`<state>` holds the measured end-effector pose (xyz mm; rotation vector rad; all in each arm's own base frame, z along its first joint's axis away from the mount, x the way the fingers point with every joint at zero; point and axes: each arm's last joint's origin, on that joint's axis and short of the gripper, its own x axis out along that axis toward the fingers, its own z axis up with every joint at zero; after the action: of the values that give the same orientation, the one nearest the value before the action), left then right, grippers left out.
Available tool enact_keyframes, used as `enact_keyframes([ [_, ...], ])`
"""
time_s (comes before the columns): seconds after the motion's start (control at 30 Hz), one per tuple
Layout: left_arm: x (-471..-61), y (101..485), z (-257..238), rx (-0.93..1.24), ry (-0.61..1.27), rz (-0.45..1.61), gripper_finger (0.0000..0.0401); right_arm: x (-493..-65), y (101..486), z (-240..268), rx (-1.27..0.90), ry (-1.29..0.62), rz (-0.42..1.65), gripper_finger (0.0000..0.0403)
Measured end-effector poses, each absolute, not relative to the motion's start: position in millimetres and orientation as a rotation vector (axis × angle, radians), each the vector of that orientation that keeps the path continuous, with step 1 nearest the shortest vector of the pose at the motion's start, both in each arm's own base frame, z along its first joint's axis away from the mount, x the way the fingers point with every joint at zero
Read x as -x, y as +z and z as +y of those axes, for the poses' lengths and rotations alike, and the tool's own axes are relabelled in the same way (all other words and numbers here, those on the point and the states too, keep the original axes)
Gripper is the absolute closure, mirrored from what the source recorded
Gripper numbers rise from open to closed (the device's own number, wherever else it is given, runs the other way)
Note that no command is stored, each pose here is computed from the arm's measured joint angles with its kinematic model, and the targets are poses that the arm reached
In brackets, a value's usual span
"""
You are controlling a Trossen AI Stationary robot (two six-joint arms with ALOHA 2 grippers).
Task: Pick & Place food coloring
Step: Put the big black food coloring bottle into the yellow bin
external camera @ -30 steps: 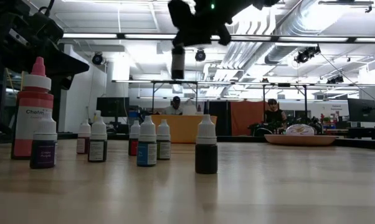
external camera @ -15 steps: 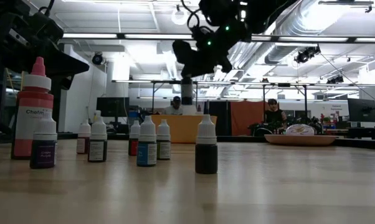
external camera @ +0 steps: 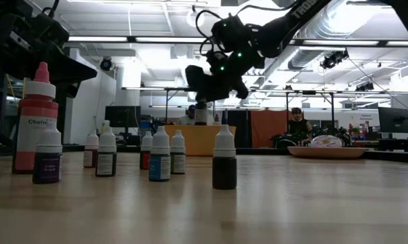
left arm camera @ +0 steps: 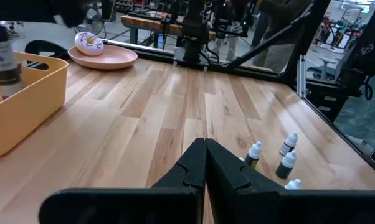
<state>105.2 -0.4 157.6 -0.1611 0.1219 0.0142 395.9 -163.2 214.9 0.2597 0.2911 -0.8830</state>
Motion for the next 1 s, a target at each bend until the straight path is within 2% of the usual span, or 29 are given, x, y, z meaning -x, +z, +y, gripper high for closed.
enact_keyframes([
  [0.4, -105.2, 157.7, -0.4, 0.161, 0.014, 0.122, 0.0400, -422.9, 211.6, -196.6, -0.269, -0.920, 0.343, 0.0296],
  [1.0, -105.2, 157.5, -0.4, 0.161, 0.014, 0.122, 0.0400, -411.7, 199.3, -214.6, -0.302, -1.026, 0.411, 0.0296],
])
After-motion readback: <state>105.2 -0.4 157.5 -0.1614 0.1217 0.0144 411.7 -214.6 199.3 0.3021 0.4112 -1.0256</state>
